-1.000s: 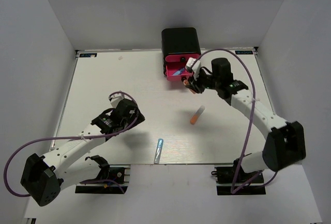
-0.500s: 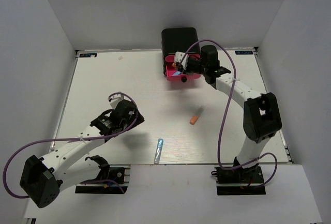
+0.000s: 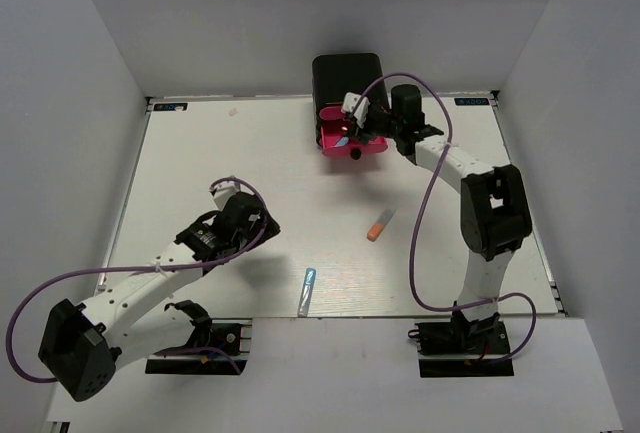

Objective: Sort the stationery into containers
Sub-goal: Place the stationery into the container, then close the drawer

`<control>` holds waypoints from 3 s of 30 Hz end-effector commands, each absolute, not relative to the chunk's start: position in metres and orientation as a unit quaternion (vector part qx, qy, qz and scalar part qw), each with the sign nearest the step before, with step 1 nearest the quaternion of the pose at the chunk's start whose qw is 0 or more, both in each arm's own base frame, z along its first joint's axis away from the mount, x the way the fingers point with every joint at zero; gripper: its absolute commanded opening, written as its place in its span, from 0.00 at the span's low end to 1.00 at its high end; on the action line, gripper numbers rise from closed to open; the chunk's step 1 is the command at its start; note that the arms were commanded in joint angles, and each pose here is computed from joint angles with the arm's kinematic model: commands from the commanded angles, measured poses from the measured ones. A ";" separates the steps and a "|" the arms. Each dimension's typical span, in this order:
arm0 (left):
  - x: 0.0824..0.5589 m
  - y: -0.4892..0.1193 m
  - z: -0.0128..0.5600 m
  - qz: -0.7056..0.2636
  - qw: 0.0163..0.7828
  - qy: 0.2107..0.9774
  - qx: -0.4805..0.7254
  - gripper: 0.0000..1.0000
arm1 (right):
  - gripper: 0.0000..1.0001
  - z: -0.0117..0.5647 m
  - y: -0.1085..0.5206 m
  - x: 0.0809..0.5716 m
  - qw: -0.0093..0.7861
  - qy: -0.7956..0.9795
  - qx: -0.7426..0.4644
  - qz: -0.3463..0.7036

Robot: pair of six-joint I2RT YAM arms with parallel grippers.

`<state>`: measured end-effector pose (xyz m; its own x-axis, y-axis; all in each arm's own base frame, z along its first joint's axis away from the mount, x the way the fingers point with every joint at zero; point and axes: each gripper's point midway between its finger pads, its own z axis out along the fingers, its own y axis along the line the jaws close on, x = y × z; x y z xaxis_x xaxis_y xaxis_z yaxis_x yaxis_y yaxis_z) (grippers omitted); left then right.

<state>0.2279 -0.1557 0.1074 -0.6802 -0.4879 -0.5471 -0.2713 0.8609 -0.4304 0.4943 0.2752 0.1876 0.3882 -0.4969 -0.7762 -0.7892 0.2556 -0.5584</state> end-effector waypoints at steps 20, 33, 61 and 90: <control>0.239 -0.166 0.109 -0.169 0.352 0.900 -0.196 0.76 | 0.32 0.177 0.223 0.375 0.487 0.768 -0.117 0.400; 0.237 -0.165 0.113 -0.170 0.351 0.899 -0.200 0.76 | 0.58 0.132 0.236 0.420 0.429 0.797 -0.023 0.424; 0.237 -0.165 0.107 -0.159 0.342 0.905 -0.198 0.76 | 0.49 0.121 0.248 0.469 0.453 0.788 0.000 0.417; 0.240 -0.167 0.107 -0.155 0.339 0.907 -0.198 0.76 | 0.19 0.155 0.257 0.516 0.497 0.758 -0.021 0.422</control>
